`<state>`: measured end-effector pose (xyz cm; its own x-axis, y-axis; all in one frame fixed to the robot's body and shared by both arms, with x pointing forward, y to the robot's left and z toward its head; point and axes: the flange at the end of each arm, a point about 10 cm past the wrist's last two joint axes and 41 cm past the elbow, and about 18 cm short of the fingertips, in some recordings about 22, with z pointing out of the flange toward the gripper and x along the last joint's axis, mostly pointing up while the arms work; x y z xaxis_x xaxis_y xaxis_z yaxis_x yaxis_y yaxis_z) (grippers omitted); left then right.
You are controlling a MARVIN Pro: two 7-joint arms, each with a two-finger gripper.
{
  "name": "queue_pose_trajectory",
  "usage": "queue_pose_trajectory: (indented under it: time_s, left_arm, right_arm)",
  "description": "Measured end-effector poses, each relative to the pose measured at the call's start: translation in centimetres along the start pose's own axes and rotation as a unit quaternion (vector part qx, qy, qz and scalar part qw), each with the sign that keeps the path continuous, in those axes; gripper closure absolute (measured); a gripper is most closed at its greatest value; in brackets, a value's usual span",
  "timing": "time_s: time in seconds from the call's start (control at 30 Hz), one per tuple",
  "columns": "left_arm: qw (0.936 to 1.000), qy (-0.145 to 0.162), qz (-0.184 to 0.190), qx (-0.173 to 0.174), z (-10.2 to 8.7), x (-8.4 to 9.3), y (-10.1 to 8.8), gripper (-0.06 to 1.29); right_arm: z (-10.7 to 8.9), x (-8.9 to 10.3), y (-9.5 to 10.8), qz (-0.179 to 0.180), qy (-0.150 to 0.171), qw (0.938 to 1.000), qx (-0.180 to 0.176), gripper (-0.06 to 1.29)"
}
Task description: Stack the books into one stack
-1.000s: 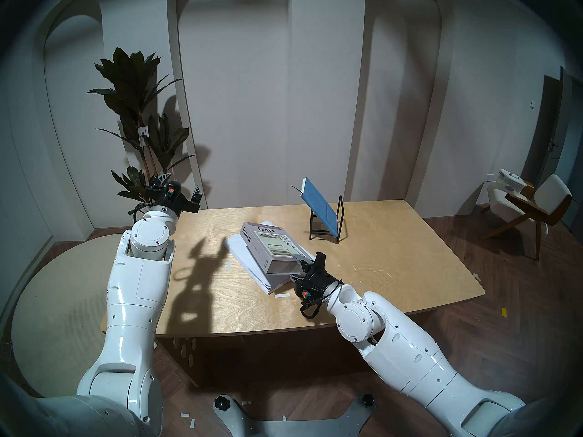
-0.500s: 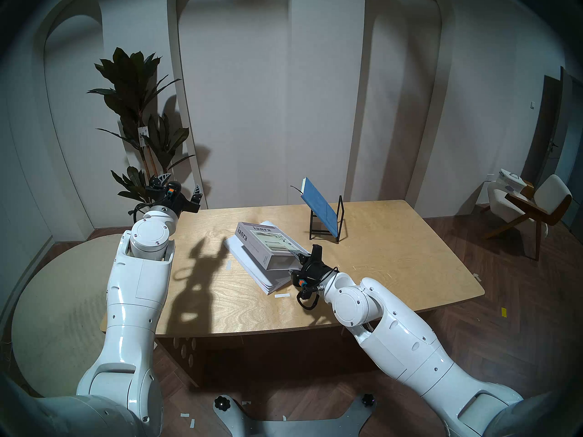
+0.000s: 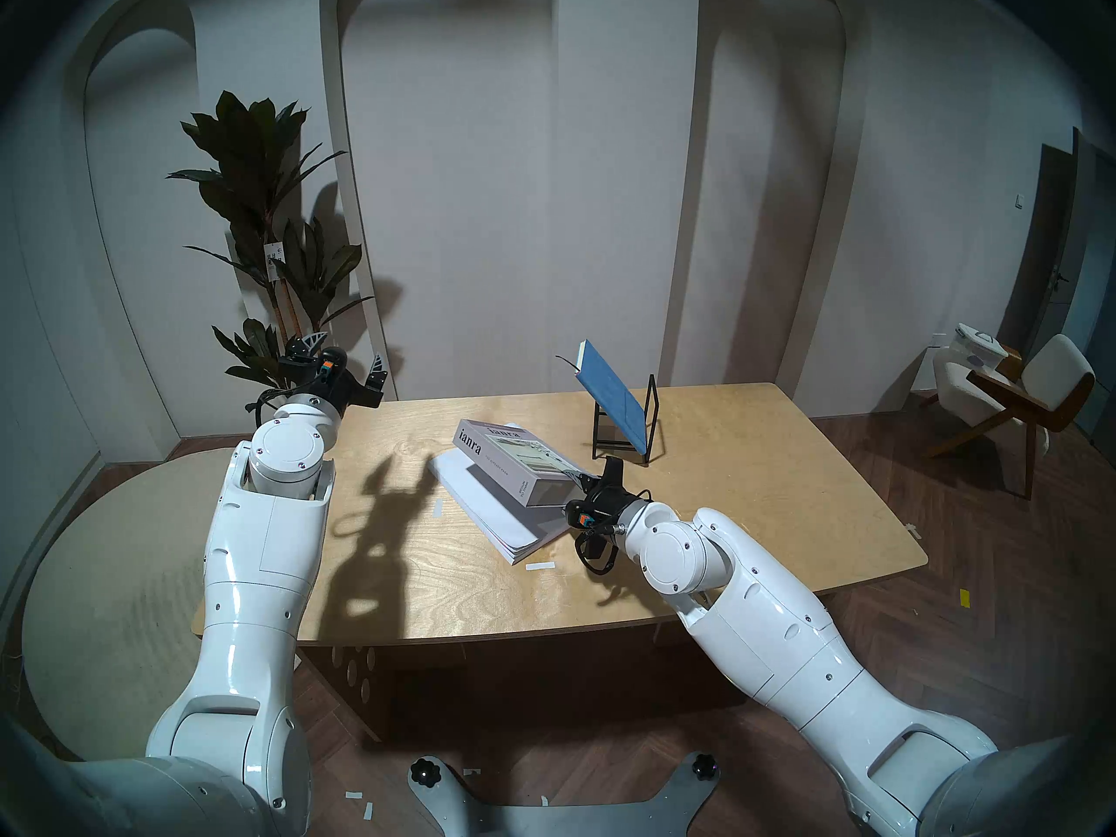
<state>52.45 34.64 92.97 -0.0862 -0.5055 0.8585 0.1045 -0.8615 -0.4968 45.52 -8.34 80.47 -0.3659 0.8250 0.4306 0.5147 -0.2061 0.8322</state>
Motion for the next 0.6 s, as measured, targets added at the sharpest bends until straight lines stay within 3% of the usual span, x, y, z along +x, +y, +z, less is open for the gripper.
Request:
queue_pose_trajectory:
  time_s: [0.2, 0.43, 0.47, 0.53, 0.6]
  left_arm:
    - [1.0, 0.0, 0.0, 0.0, 0.0, 0.0, 0.0, 0.0]
    - [1.0, 0.0, 0.0, 0.0, 0.0, 0.0, 0.0, 0.0]
    - [1.0, 0.0, 0.0, 0.0, 0.0, 0.0, 0.0, 0.0]
    - [1.0, 0.0, 0.0, 0.0, 0.0, 0.0, 0.0, 0.0]
    - [1.0, 0.0, 0.0, 0.0, 0.0, 0.0, 0.0, 0.0]
  right_arm:
    - [0.7, 0.3, 0.0, -0.027, 0.002, 0.9996, -0.007, 0.82]
    - [1.4, 0.4, 0.4, -0.025, -0.003, 0.9996, -0.012, 0.8]
    - [1.4, 0.3, 0.5, -0.02, -0.009, 0.9997, -0.013, 0.71]
    - [1.5, 0.2, 0.6, -0.011, -0.019, 0.9997, -0.011, 0.12]
    - [1.5, 0.1, 0.7, 0.003, -0.028, 0.9996, -0.001, 0.02]
